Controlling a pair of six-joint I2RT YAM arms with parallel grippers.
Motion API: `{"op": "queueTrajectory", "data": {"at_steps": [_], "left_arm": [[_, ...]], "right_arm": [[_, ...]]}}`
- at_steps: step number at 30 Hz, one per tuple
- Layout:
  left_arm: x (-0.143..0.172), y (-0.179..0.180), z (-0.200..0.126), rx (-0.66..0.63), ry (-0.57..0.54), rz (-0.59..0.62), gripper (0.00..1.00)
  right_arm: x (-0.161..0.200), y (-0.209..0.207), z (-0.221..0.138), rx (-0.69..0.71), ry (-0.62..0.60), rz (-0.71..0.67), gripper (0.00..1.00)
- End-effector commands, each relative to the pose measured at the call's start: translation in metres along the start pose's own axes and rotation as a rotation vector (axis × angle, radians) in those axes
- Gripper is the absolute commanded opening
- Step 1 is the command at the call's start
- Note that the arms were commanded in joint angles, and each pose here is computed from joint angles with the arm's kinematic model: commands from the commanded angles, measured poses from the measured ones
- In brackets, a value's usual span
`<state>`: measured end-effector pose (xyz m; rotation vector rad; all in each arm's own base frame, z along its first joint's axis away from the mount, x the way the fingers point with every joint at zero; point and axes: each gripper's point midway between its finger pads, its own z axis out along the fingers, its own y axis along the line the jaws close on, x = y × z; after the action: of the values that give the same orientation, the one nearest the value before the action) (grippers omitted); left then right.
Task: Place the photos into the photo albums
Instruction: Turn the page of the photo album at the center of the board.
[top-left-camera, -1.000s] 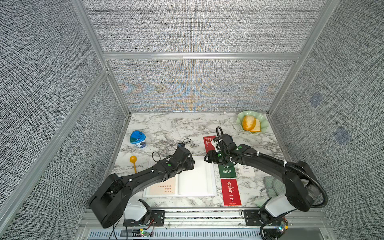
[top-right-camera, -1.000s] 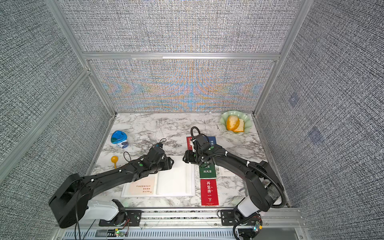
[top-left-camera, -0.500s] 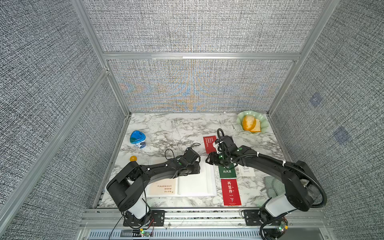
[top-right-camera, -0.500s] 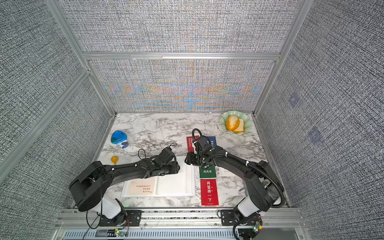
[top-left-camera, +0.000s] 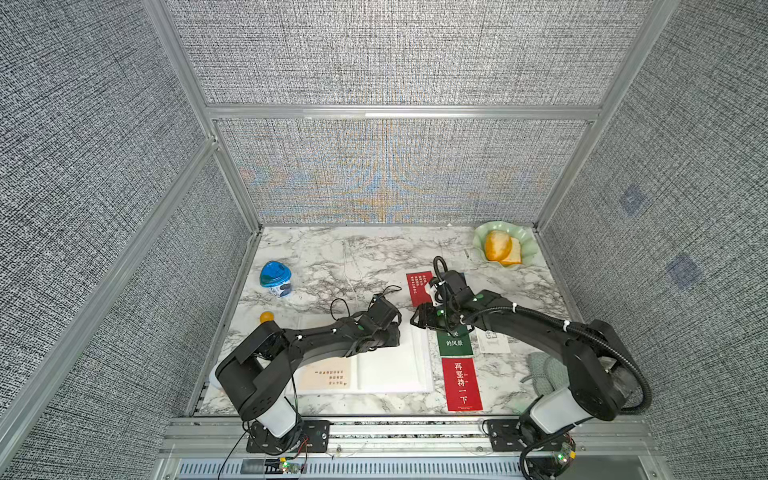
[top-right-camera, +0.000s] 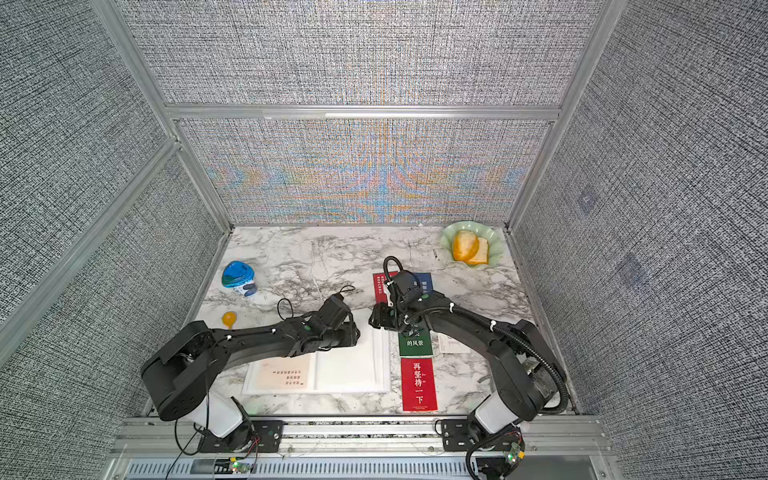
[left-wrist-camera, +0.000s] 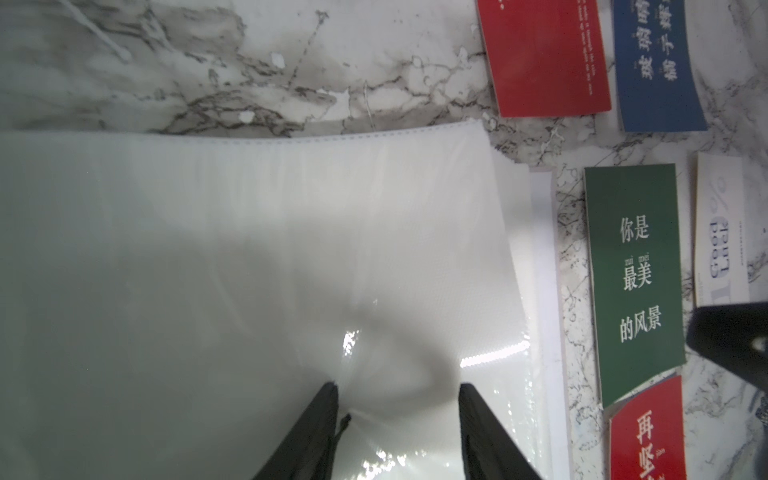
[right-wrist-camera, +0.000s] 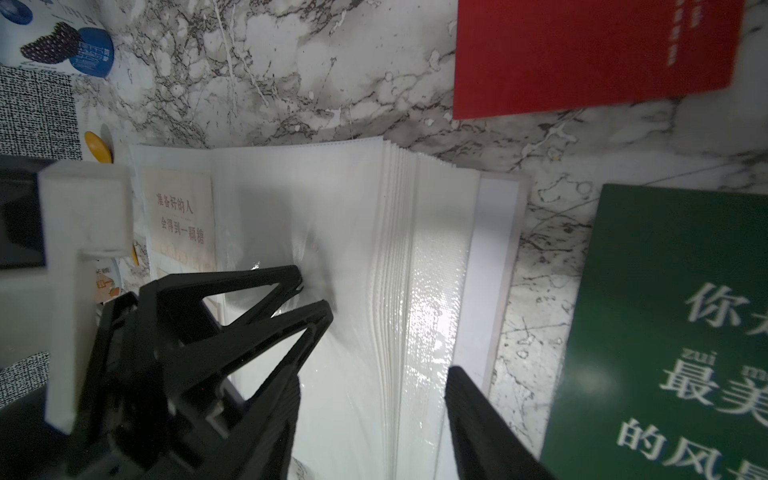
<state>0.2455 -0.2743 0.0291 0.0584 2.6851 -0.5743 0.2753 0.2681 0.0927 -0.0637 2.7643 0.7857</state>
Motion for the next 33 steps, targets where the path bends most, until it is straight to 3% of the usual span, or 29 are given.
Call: {"op": "queueTrajectory", "data": {"at_steps": [1,9,18,33], "left_arm": [[0.032,0.048,-0.004,-0.178,0.118,-0.005,0.5],[0.028,0.054,-0.016,-0.182,0.088,-0.016,0.5],[0.021,0.059,-0.029,-0.184,0.048,-0.02,0.5],[0.015,0.056,-0.034,-0.165,0.015,-0.028,0.49]], "right_arm": [[-0.001,0.002,0.0,-0.005,-0.001,0.005,0.59],[0.001,0.008,0.005,-0.026,0.012,-0.003,0.59],[0.008,0.051,0.018,-0.114,0.042,-0.083,0.59],[0.035,0.087,0.047,-0.239,0.146,-0.079,0.59]]}}
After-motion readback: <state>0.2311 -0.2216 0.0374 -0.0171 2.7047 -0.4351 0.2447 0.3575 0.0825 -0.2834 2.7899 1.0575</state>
